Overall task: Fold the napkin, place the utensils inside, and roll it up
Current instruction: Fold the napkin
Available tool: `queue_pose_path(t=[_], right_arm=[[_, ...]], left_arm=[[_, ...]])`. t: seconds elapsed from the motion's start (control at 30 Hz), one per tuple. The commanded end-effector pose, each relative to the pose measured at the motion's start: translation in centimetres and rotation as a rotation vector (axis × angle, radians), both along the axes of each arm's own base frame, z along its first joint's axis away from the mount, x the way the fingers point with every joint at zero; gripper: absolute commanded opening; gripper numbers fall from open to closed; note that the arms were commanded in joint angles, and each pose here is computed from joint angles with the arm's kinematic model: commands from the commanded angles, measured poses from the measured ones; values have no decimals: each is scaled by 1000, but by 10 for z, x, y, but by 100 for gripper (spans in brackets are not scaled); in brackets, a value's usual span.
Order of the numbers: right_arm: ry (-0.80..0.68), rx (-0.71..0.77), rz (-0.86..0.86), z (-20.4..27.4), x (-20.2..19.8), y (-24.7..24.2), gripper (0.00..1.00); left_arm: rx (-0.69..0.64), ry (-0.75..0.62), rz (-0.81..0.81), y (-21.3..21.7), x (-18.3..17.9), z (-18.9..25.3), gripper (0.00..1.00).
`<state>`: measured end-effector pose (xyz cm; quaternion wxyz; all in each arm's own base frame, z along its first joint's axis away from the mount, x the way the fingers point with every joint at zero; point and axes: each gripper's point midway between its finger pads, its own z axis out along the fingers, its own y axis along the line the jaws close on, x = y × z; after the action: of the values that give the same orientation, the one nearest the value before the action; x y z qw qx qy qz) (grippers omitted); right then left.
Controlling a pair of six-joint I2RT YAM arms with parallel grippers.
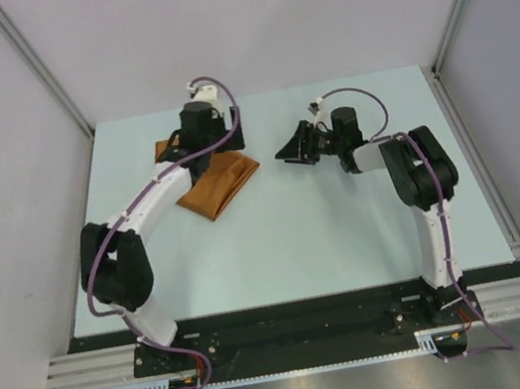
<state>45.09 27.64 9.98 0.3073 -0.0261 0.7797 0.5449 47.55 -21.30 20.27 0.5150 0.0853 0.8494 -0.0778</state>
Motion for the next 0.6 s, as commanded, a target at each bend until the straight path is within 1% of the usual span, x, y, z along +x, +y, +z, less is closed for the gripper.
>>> queue_pose_path(t=[0.0, 0.03, 0.07, 0.1, 0.13, 0.17, 0.2, 0.23, 0.27, 0.4, 0.57], right_arm=[[-7, 11, 74, -14, 18, 27, 66], [-33, 18, 85, -7, 27, 36, 66], [-19, 14, 89, -11, 30, 40, 66], [14, 6, 99, -30, 31, 44, 66], [-11, 13, 103, -24, 40, 49, 66], [24, 1, 108, -43, 44, 54, 66], [14, 3, 110, -42, 49, 58, 65], [23, -6, 113, -45, 50, 60, 65], [43, -14, 115, -56, 49, 61, 65], [62, -41, 135, -68, 48, 68, 63], [80, -57, 146, -80, 44, 78, 56]], left_arm=[[-127, 159, 119, 51, -25, -35, 100], [-186, 128, 139, 64, -26, -22, 100], [-219, 140, 156, 71, -30, -28, 100], [-264, 188, 190, 78, -43, -48, 100], [-307, 165, 217, 92, -43, -43, 100], [-358, 218, 241, 101, -56, -60, 100], [-376, 214, 259, 110, -60, -57, 100], [-380, 235, 274, 114, -67, -65, 100], [-382, 235, 276, 116, -70, -66, 100], [-386, 220, 291, 126, -82, -60, 100], [-418, 231, 300, 132, -90, -61, 100]])
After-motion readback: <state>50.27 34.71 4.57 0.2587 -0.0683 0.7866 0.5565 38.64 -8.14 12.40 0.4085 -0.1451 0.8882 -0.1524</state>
